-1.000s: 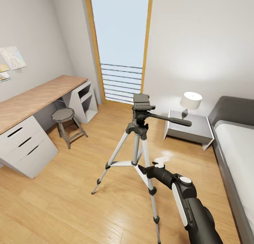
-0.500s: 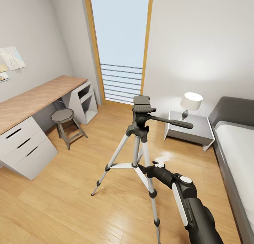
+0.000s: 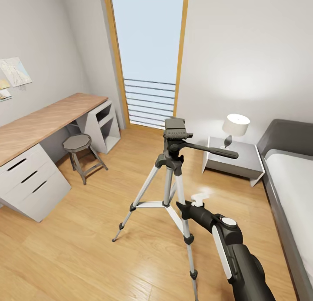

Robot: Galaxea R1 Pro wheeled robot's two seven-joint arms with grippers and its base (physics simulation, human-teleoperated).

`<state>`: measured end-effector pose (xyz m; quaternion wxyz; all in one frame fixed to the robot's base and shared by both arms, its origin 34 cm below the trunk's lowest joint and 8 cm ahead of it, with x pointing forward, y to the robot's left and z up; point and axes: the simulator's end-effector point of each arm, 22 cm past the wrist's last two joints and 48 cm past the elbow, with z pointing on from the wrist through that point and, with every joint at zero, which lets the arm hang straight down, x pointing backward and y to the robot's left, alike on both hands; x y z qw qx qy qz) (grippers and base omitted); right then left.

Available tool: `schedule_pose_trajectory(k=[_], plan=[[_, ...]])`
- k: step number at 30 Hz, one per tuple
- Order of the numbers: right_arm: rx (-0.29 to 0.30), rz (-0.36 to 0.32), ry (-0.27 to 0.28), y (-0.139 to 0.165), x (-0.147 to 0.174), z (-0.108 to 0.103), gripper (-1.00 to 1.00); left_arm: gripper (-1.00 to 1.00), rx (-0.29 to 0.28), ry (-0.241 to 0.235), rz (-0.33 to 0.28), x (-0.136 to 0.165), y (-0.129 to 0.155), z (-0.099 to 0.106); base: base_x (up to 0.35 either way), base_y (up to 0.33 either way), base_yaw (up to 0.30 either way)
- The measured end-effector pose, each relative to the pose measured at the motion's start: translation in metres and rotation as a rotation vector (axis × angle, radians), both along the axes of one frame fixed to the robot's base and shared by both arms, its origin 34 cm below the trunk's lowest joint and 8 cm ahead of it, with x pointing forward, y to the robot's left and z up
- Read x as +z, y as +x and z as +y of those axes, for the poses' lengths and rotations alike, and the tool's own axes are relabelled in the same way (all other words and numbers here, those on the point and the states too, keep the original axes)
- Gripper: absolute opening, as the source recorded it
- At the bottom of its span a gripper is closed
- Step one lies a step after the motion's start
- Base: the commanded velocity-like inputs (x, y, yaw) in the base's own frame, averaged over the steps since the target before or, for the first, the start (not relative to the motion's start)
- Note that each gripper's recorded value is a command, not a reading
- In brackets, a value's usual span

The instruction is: Attach the digital camera to the camera tripod in the bedroom.

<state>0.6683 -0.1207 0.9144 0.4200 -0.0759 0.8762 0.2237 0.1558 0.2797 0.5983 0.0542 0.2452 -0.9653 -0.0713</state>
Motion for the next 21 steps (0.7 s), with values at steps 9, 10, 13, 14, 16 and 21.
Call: schedule_pose_trajectory(k=[9,10,13,14,16,21], plan=[[-0.004,-0.006,-0.006,0.0014,0.0016,0.0002,-1.0,-1.0,0.0,0.0,0.0,0.0,0.0,0.0,0.0,0.0,0.0],[-0.003,-0.007,-0.006,0.0014,0.0019,0.0005,-1.0,-1.0,0.001,0.0,0.0,0.0,0.0,0.0,0.0,0.0,0.0],[-0.002,-0.008,-0.006,0.0014,0.0023,0.0007,-1.0,-1.0,0.001,0.0,0.0,0.0,0.0,0.0,0.0,0.0,0.0],[-0.002,-0.01,-0.007,0.0016,0.0027,0.0006,-1.0,-1.0,0.001,0.0,0.0,0.0,0.0,0.0,0.0,0.0,0.0],[-0.005,-0.019,-0.006,0.0031,0.005,-0.0005,-1.0,-1.0,0.001,0.0,0.0,0.0,-0.0001,0.0,0.0,0.0,0.0],[-0.008,-0.051,-0.012,0.0071,0.0095,-0.0039,-1.0,-1.0,0.001,0.0,0.0,0.0,-0.0001,0.0,0.0,0.0,0.0]])
